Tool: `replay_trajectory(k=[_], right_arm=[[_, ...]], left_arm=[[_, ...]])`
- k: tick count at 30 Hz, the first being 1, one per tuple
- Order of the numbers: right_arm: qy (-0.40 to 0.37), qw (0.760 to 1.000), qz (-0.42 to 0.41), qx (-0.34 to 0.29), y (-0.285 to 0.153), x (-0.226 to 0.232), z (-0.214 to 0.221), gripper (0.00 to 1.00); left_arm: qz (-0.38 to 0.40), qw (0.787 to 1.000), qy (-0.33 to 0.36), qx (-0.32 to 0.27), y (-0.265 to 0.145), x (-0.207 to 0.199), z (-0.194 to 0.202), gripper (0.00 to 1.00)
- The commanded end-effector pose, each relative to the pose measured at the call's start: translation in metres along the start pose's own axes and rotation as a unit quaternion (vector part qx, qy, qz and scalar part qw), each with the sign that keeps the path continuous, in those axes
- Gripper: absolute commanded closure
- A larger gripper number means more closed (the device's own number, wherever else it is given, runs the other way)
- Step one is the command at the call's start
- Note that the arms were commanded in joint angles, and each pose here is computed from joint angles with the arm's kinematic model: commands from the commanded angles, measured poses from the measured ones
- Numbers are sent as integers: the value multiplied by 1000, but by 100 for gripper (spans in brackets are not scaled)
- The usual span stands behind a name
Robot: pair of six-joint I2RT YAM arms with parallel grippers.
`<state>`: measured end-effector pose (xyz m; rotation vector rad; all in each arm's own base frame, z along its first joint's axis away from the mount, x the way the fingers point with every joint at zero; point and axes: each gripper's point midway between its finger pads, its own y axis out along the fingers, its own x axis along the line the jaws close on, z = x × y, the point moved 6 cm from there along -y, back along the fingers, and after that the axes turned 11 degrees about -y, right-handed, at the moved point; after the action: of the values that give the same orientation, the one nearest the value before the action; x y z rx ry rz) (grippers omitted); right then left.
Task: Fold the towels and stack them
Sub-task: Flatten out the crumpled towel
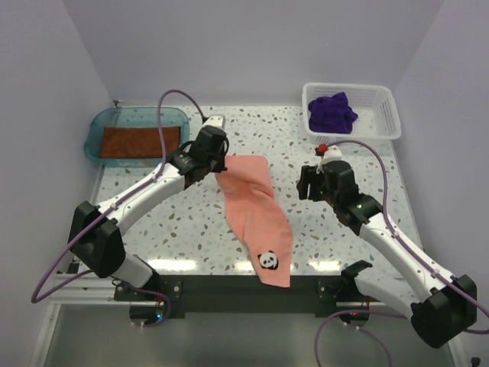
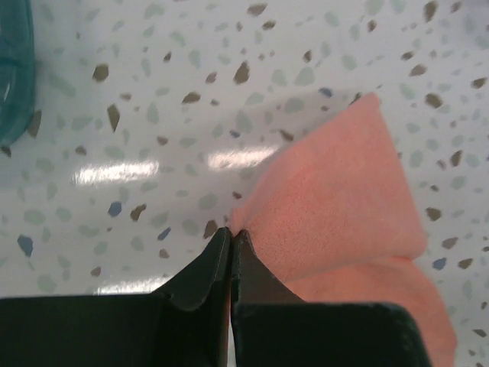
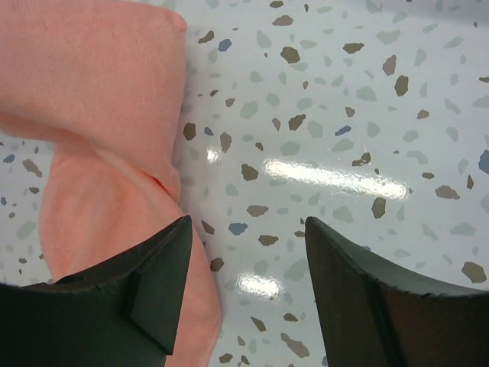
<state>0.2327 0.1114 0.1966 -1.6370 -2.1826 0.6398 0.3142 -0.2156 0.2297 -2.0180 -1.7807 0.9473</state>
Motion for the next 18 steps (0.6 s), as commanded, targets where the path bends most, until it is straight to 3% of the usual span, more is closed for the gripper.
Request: replay_trajectory(k=[1, 9, 14, 18], right_arm=[[-30, 999, -23, -20, -1, 4, -23, 36], [-96, 986, -136, 26, 43, 35, -31, 38], [-146, 972, -182, 39, 82, 59, -47, 42], [-211, 947, -233, 67, 123, 95, -49, 42]], left_arm=[[-50, 995, -15, 79, 5, 40, 57, 100], [-94, 987, -44, 125, -5, 96, 131, 100], [-118, 984, -46, 124, 0, 113, 142, 100], [-118, 984, -44, 128, 1, 117, 148, 100]])
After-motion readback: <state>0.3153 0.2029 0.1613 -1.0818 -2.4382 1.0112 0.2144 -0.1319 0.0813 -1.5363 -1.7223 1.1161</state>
